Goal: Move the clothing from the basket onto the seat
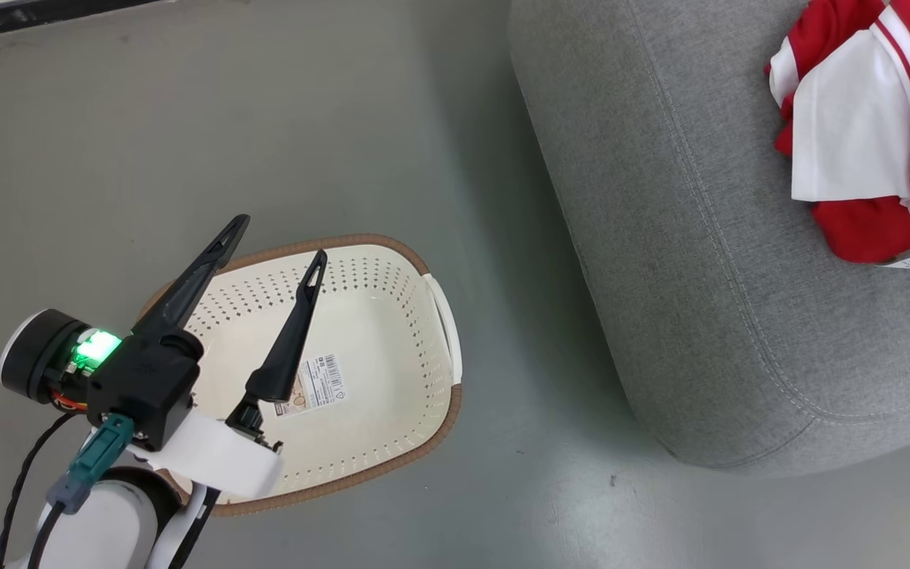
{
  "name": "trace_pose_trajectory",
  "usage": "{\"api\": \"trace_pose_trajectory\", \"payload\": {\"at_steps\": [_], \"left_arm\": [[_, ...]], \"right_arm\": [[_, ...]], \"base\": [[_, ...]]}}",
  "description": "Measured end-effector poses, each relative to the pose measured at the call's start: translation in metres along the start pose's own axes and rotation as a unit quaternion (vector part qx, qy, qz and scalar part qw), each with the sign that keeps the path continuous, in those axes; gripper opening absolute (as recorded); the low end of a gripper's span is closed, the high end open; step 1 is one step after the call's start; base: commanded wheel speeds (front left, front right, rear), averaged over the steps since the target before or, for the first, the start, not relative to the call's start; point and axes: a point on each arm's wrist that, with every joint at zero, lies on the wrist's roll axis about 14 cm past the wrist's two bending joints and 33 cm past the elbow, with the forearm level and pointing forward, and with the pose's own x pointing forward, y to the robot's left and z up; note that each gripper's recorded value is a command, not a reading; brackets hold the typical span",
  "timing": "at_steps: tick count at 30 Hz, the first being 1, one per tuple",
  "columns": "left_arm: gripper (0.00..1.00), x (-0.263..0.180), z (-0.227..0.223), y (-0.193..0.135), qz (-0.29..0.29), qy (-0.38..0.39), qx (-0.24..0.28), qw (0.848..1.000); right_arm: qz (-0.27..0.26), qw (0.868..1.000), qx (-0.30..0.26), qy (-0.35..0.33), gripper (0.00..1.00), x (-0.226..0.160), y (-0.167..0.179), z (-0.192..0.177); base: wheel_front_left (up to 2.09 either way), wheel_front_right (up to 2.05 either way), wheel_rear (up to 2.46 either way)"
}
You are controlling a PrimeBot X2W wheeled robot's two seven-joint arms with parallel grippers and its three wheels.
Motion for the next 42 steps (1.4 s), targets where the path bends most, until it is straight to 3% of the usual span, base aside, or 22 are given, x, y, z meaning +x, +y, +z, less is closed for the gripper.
{"api": "trace_pose_trajectory", "payload": {"at_steps": [2,3,27,33,42], "left_arm": [[1.00,0.001,0.001,-0.001,-0.001,-0.005,-0.001,1.000],[1.00,0.001,0.001,-0.001,-0.001,-0.005,-0.001,1.000],[1.00,0.011,0.014,-0.014,-0.002,-0.037,-0.016,0.999],[1.00,0.014,0.020,-0.020,-0.007,-0.048,-0.019,0.999],[1.00,0.016,0.022,-0.033,-0.021,-0.052,-0.024,0.998]], "right_arm": [[0.002,1.000,0.002,0.003,0.87,-0.001,0.001,-0.001],[0.002,1.000,0.002,0.003,1.00,-0.001,0.001,-0.001],[0.032,0.999,-0.002,0.031,1.00,-0.020,0.002,0.000],[0.037,0.997,0.000,0.061,1.00,-0.036,-0.004,-0.028],[0.045,0.997,0.000,0.067,1.00,-0.057,-0.017,-0.038]], "base": [[0.00,0.00,0.00],[0.00,0.00,0.00],[0.00,0.00,0.00],[0.00,0.00,0.00],[0.00,0.00,0.00]]}}
